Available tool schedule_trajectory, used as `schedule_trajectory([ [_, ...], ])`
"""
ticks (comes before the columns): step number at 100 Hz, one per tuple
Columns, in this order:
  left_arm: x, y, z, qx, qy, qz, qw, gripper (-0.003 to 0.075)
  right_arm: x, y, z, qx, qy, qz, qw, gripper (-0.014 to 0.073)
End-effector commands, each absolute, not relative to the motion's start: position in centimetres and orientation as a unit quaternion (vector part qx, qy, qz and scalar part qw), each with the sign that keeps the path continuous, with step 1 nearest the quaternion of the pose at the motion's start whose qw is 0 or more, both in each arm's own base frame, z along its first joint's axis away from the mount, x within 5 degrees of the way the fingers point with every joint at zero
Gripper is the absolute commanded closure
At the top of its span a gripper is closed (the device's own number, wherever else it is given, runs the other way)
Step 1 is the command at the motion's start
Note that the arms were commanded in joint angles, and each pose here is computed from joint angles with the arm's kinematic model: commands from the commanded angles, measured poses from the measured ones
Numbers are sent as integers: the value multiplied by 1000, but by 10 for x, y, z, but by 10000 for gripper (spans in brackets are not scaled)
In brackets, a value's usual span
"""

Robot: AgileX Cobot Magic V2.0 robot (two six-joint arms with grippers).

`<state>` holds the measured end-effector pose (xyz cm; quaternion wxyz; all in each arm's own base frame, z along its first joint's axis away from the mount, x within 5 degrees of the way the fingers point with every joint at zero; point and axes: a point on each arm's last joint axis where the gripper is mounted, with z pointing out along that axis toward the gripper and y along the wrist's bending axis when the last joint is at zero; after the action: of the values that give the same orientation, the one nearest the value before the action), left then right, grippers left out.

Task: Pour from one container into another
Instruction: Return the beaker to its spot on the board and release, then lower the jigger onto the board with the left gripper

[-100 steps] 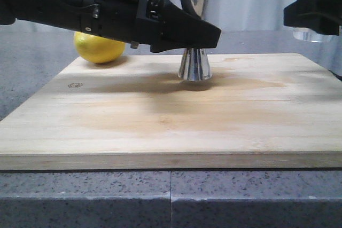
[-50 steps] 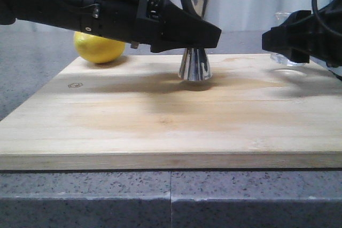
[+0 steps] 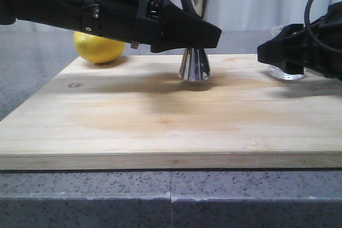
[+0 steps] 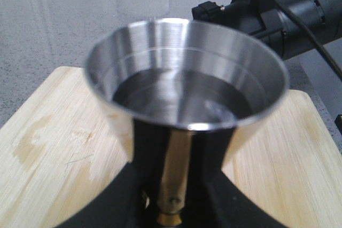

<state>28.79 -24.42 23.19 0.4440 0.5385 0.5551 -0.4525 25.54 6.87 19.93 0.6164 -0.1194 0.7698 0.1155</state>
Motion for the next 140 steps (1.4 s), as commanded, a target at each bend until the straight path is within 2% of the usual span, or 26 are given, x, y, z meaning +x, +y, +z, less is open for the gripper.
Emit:
schedule_trajectory([
  [1,282,-248,264,526,510,-485,477,678,259,69,218,-119,729,122,663,129],
  [30,282,-248,264,526,510,-485,477,678,255,68,228,-118,719,122,674,16],
  [57,284,-247,263,524,517,-478,479,678,237,63,244,-130,746,105,645,15],
  [70,286,-247,261,522,529,-465,481,678,223,63,266,-136,720,121,670,15],
  [100,287,-247,261,525,528,-459,485,678,183,53,311,-135,662,109,729,20],
  [140,294,-243,263,509,531,-448,509,678,162,46,322,-144,658,85,734,20],
])
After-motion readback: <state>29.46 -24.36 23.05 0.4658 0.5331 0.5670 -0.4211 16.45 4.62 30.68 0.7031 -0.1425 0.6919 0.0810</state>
